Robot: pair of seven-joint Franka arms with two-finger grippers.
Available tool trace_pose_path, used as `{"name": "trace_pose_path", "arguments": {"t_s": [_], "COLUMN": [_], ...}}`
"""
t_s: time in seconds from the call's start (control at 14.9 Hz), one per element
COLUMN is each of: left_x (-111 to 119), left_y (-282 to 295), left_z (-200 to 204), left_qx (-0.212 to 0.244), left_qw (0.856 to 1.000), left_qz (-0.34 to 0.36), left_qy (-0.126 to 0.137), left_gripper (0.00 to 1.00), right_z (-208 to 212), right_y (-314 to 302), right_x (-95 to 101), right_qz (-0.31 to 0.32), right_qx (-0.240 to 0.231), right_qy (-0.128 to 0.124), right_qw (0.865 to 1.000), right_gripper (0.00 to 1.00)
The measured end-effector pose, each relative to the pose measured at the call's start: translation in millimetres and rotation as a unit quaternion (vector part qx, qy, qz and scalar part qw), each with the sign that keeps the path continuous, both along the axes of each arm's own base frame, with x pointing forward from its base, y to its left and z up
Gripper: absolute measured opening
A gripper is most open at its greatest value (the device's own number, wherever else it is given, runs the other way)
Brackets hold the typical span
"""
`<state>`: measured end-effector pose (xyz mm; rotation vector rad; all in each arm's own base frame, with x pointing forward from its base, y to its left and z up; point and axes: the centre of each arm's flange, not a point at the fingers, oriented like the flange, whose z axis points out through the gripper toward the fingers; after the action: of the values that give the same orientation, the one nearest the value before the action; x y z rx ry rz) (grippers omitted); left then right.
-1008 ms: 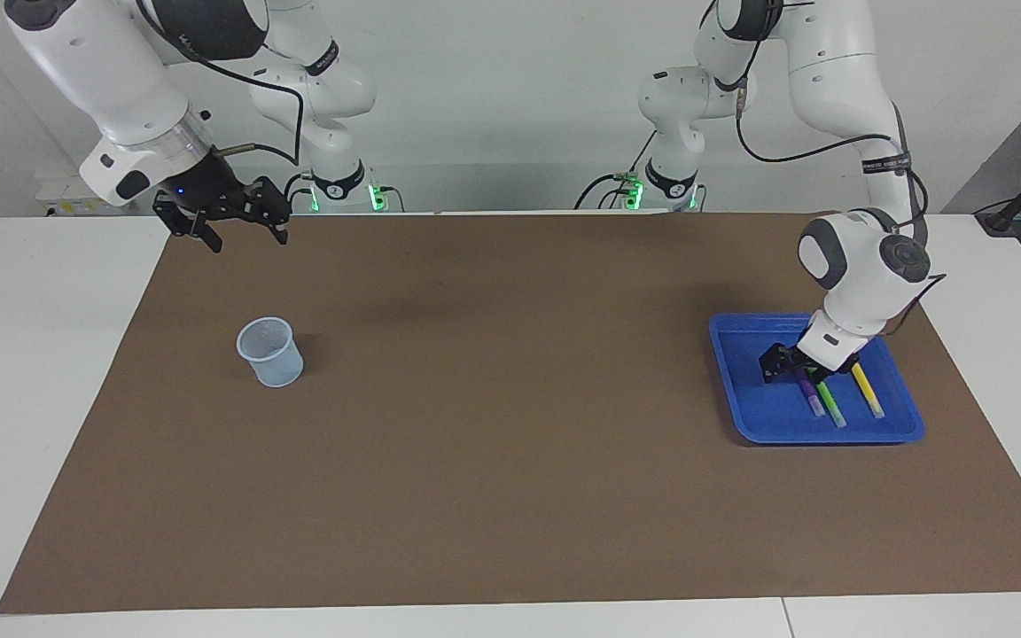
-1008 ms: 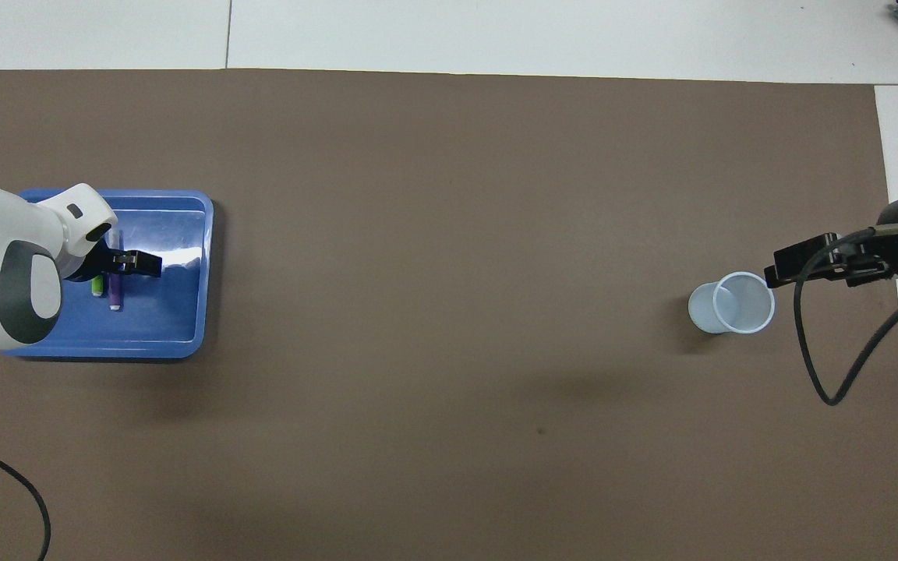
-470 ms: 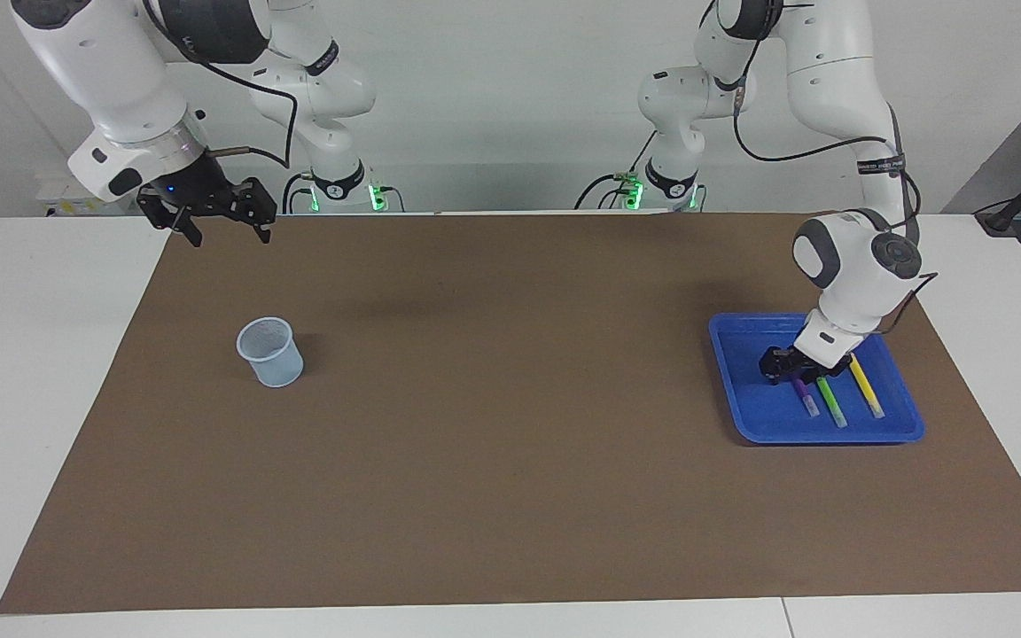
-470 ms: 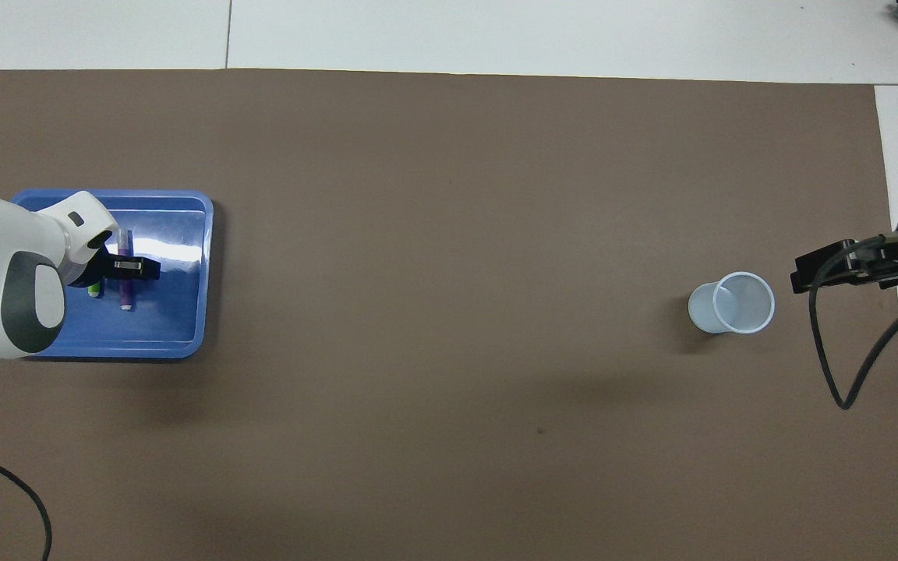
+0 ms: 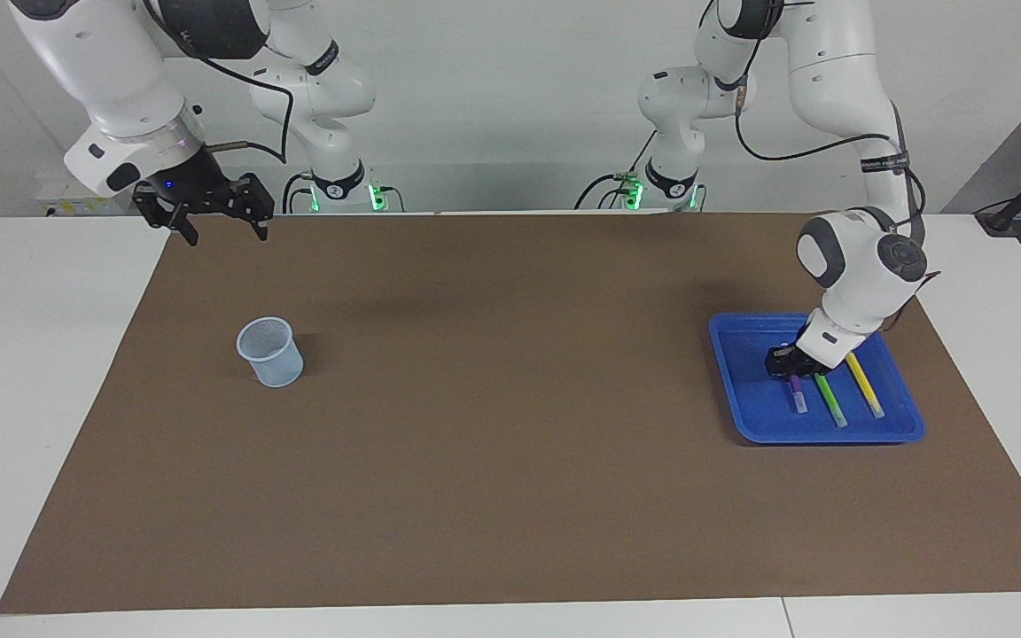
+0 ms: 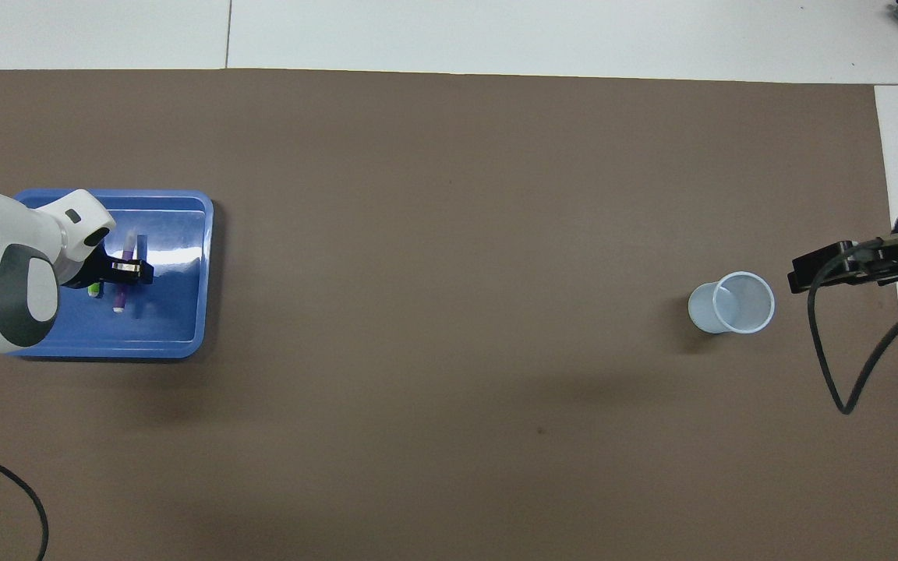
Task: Transfer and insert pens with both arms
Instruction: 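Reach the left gripper down to the purple pen in the tray, then grasp the purple pen with the left gripper while the right gripper approaches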
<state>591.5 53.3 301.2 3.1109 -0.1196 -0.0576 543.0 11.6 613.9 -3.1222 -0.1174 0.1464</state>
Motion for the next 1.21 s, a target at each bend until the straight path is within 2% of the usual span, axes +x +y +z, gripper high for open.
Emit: {"name": "trace_pose_path", "arguments": {"t_s": [0.13,0.27,0.54,0.94,1.21], "left_x": [8.7,16.1,16.0,15.4,15.6], "left_y": [0.0,0.2,0.2,-0.1,-2.8], "left_z": [20.1,37.3,35.8,34.8,34.6], "left_qx": [-0.003,-0.003,-0.004,-0.003,-0.024], "left_qw": [1.000,1.000,1.000,1.000,0.996], "left_qz": [0.003,0.004,0.004,0.021,0.085], "left_qy": [0.016,0.019,0.021,0.022,0.023], "left_gripper": [0.09,0.09,0.09,0.09,0.09], "right_z": [0.4,0.5,2.2,8.5,-5.7], "right_y": [15.5,25.5,53.5,105.9,142.0], "right_x": [-0.5,-1.1,-3.2,-3.6,-0.7], "right_qz": [0.012,0.017,-0.004,-0.071,-0.101], "right_qx": [0.007,0.021,0.079,0.181,0.230], "right_qy": [0.000,0.001,0.006,0.014,0.012], "right_qw": [1.000,1.000,0.997,0.981,0.968], "right_gripper": [1.00,1.00,1.00,1.00,1.00]}}
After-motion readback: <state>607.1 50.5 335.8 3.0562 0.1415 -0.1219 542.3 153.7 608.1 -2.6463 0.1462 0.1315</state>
